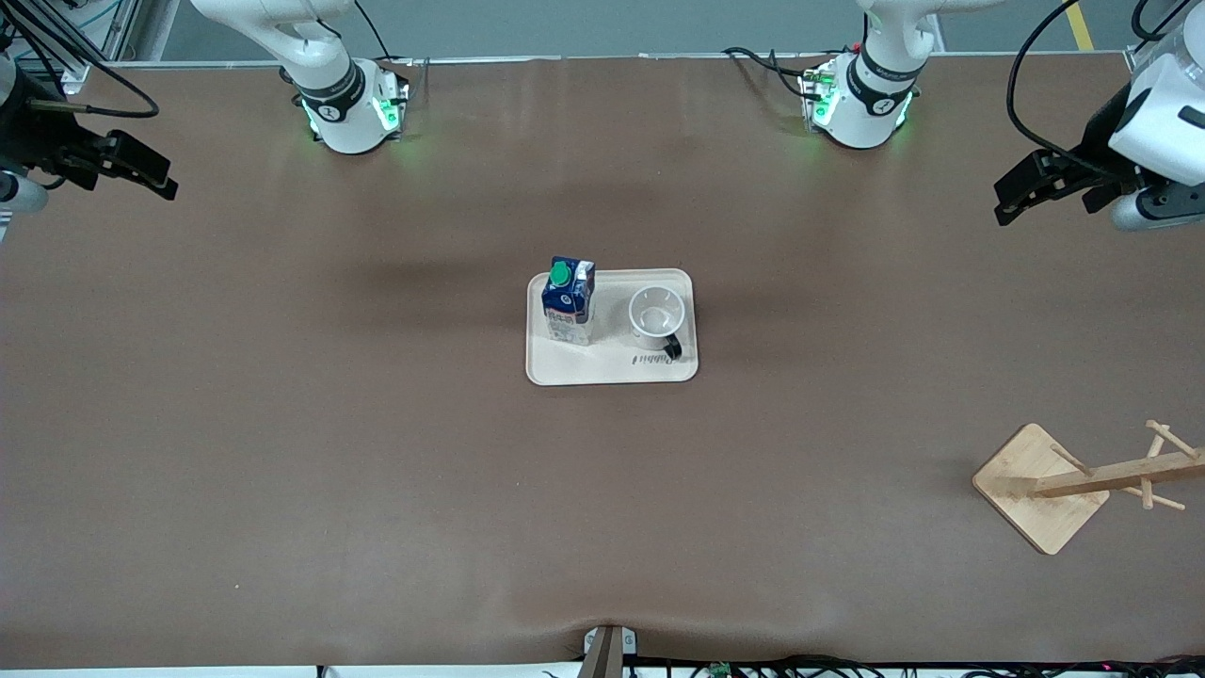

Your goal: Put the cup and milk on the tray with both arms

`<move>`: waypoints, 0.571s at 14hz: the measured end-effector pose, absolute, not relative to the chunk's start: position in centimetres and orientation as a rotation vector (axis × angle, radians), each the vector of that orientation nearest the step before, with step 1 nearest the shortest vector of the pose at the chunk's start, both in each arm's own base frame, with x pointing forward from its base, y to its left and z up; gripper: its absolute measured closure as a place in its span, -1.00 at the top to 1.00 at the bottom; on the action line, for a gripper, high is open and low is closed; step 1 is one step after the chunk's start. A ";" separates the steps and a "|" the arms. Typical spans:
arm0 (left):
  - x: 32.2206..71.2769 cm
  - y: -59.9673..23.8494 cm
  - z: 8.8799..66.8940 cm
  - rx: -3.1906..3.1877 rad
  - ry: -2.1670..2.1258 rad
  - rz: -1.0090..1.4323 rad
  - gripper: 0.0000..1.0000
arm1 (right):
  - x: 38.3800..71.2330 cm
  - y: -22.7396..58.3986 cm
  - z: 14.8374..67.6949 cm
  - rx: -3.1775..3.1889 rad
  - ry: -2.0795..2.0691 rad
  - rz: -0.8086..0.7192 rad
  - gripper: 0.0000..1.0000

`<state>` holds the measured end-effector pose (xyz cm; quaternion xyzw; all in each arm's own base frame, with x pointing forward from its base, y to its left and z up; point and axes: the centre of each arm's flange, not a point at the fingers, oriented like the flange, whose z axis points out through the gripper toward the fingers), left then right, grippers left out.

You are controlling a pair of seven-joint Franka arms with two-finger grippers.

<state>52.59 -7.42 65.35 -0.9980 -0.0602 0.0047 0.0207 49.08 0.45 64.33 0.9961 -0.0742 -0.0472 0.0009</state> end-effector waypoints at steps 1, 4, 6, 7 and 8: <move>52.9 -7.4 65.1 -3.094 -0.186 0.011 1.00 | 49.3 0.3 64.3 3.129 -0.237 -0.134 1.00; 53.8 -7.5 64.0 -3.097 -0.182 0.020 1.00 | 50.1 0.3 64.2 3.131 -0.234 -0.117 1.00; 54.4 -7.6 63.4 -3.100 -0.178 0.025 1.00 | 50.5 0.3 64.1 3.136 -0.171 -0.111 1.00; 54.6 -7.6 63.5 -3.101 -0.178 0.018 1.00 | 50.7 0.3 64.0 3.141 -0.112 -0.104 1.00; 54.6 -7.6 63.8 -3.103 -0.178 0.006 1.00 | 50.8 0.2 64.0 3.143 -0.067 -0.097 1.00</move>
